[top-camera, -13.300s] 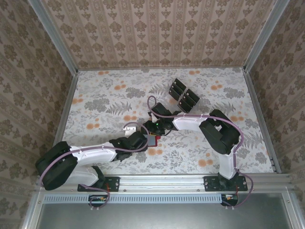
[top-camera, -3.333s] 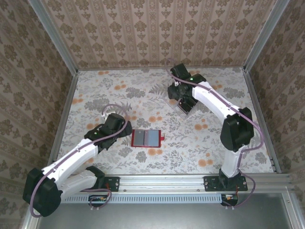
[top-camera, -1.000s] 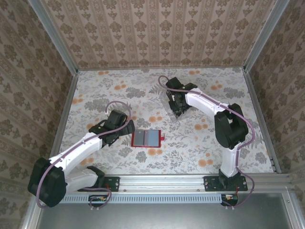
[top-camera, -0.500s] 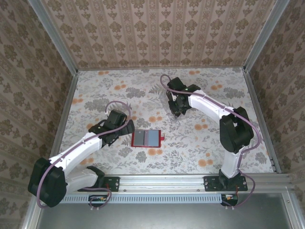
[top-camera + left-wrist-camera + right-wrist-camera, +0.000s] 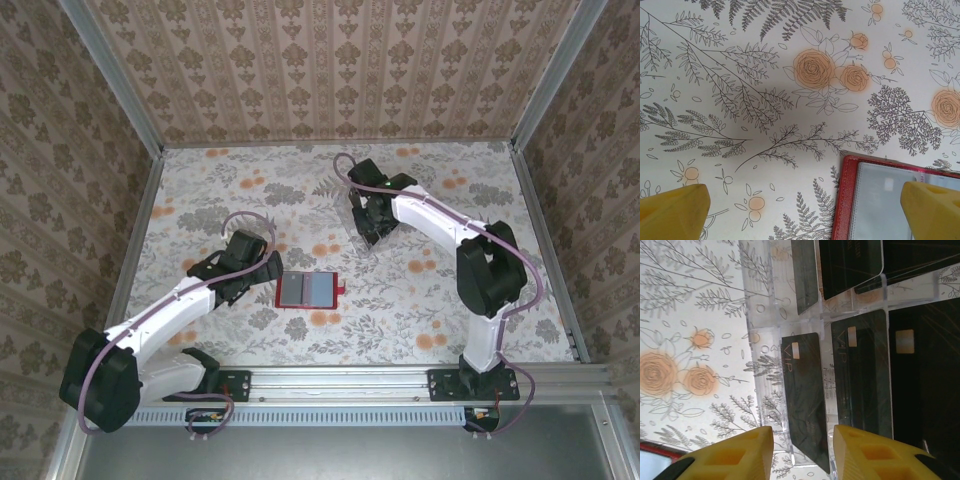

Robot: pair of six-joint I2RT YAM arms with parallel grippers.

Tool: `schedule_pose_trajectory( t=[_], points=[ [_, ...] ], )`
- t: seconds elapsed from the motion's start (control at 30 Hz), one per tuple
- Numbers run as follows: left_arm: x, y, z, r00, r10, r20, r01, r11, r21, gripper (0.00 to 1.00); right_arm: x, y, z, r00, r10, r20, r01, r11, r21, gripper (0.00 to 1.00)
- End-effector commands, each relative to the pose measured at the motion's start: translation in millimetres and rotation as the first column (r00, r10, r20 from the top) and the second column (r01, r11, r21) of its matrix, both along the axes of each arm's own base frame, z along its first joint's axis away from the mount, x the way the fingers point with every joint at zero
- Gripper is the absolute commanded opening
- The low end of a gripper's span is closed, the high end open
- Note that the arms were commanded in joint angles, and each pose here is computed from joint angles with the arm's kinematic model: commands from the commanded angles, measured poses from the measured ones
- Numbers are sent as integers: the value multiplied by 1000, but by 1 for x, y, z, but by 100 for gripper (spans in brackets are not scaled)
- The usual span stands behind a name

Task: Put the credit cards into the card holder

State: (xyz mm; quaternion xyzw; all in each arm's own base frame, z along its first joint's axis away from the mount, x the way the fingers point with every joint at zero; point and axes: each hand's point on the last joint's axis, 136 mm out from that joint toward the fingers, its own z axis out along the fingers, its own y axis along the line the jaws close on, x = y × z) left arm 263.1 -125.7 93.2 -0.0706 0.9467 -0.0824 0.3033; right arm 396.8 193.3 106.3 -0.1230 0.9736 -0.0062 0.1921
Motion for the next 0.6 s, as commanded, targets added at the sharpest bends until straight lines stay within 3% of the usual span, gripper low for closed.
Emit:
schedule_pose_trajectory(
  t=[0.0,0.43,0.57],
  points=[
    [-1,2,-7,1000,5,-15,-5,1000,-1,100,0,-3,-4,1000,22,-18,-23,997,-76,38],
    [-1,2,-7,1000,6,-17,-6,1000,-7,100,5,-9,-14,997,71,-6,-70,956,-285,38],
    [-1,1,-8,1000,4,-18,-5,1000,-8,100,6,-8,-12,997,75,3,-71,953,-294,38]
  ],
)
